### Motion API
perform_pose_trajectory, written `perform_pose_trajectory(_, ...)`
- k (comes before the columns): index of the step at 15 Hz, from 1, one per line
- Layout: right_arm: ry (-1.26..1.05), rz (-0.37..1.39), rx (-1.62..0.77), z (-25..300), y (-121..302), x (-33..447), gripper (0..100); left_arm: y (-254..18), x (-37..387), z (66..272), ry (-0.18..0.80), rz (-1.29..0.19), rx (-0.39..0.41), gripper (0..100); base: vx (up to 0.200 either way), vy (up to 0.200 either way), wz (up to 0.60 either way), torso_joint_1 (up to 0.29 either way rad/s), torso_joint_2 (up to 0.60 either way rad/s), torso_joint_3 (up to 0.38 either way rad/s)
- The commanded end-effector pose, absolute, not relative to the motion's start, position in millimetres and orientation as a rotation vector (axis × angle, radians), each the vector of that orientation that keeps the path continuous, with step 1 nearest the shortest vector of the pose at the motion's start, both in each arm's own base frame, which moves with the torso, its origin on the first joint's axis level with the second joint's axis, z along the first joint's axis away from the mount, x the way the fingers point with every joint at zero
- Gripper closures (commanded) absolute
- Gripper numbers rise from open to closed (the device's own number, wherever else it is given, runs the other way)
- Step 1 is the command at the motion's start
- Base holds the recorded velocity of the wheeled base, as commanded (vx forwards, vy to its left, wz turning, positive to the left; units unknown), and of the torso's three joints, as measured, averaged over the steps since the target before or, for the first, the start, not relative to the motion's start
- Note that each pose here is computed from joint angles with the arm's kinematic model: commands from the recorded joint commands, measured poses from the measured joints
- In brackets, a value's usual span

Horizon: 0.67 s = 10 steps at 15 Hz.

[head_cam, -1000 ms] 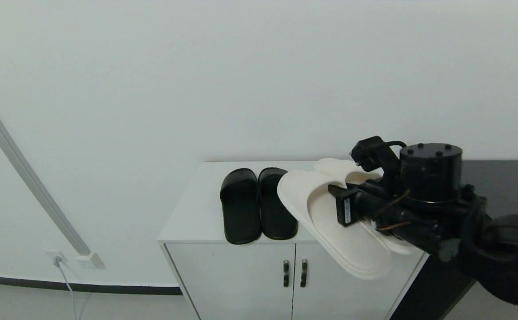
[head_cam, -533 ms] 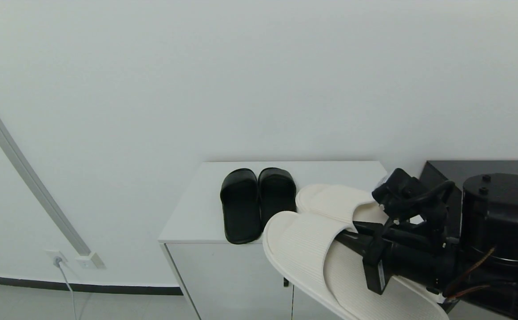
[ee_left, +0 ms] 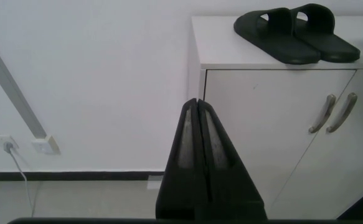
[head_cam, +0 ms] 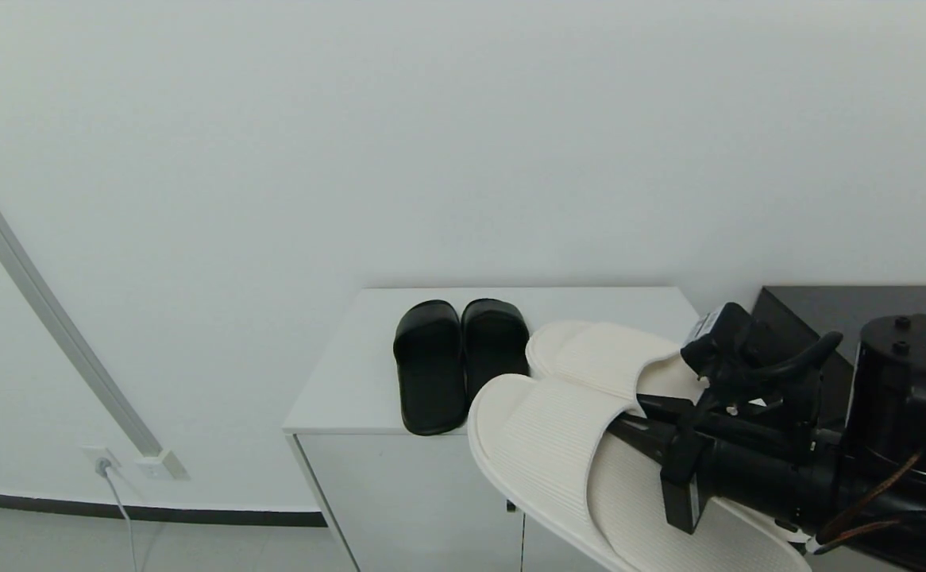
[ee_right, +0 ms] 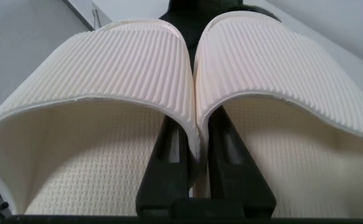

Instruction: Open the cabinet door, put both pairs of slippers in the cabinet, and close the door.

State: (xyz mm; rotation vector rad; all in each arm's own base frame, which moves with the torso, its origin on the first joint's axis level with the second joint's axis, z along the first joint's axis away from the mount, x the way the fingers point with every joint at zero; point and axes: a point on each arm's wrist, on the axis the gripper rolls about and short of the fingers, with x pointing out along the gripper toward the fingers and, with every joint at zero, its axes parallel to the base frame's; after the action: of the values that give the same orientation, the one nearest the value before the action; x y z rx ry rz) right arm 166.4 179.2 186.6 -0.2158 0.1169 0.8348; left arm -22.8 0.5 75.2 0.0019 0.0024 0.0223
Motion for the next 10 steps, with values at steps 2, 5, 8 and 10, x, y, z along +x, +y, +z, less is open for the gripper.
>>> perform_pose_trajectory(2,0.127,0.834,-0.205,185.6,180.8,167.9,100,0.5,-22.8,75.2,0.003,0.023,0.002,100,-0.200,0.000,0.00,0.017,0.00,-0.002)
perform_pose_trajectory(5,0.134,0.834,-0.206,184.5,181.2,168.2,100,0.5,-22.8,75.2,0.003,0.021,0.003,100,-0.200,0.000,0.00,-0.006,0.00,0.005)
perform_pose_trajectory(8,0.144,0.835,-0.206,181.5,181.6,169.6,100,0.5,-22.8,75.2,0.003,0.023,0.003,100,0.000,0.000,0.00,0.000,0.00,0.000)
perform_pose_trajectory(10,0.147,0.837,-0.203,181.1,181.4,170.2,100,0.5,-22.8,75.2,0.003,0.023,0.002,100,0.000,0.000,0.00,0.000,0.00,0.000)
